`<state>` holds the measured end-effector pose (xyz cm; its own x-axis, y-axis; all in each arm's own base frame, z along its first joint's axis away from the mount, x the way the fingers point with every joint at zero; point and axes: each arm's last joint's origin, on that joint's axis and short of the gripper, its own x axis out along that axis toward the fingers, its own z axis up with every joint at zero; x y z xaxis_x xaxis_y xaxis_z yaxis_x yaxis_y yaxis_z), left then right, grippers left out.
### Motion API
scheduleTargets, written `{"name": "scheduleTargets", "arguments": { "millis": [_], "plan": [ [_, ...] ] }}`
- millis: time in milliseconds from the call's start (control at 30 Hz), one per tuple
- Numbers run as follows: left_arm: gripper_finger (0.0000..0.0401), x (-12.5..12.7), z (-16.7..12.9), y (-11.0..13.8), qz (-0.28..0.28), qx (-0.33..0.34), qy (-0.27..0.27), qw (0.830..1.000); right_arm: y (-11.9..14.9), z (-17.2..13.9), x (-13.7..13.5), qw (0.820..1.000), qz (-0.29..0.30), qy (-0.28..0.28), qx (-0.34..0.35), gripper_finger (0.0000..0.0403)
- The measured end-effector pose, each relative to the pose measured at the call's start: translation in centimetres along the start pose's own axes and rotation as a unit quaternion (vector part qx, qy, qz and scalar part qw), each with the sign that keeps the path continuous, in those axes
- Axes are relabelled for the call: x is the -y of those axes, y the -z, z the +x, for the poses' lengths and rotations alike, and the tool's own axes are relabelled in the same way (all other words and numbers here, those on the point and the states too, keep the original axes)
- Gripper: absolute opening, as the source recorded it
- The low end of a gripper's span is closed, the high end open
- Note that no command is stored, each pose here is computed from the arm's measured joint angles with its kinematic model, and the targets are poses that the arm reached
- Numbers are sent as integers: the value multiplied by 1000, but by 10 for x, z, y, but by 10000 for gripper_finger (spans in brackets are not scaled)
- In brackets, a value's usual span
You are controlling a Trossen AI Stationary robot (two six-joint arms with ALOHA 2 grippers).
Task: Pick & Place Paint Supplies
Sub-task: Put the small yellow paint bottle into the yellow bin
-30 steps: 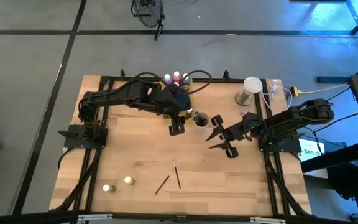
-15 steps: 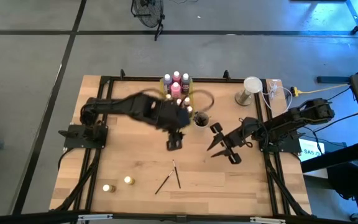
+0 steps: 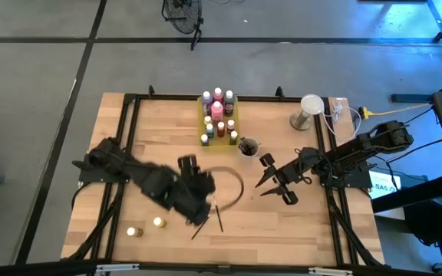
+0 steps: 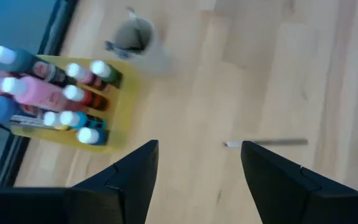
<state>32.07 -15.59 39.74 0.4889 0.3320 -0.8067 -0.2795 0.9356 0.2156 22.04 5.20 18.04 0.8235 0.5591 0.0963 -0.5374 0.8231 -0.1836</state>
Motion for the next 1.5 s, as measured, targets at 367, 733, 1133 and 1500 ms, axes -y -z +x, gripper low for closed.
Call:
{"name": "scheduleTargets", "arguments": {
  "millis": [367,733,1133,1500],
  "plan": [
    [226,62,23,40,57,-40,83,994,-1,3,-7,999,41,9,2,144],
    [226,58,35,66,-89,-123,-2,988,-2,6,-15,999,42,9,1,144],
    [226,78,17,97,-124,-199,17,972,-2,6,-15,1000,27,8,0,144],
    [226,84,21,110,-182,-335,41,924,-7,9,-13,1000,-14,10,10,144]
  ]
}}
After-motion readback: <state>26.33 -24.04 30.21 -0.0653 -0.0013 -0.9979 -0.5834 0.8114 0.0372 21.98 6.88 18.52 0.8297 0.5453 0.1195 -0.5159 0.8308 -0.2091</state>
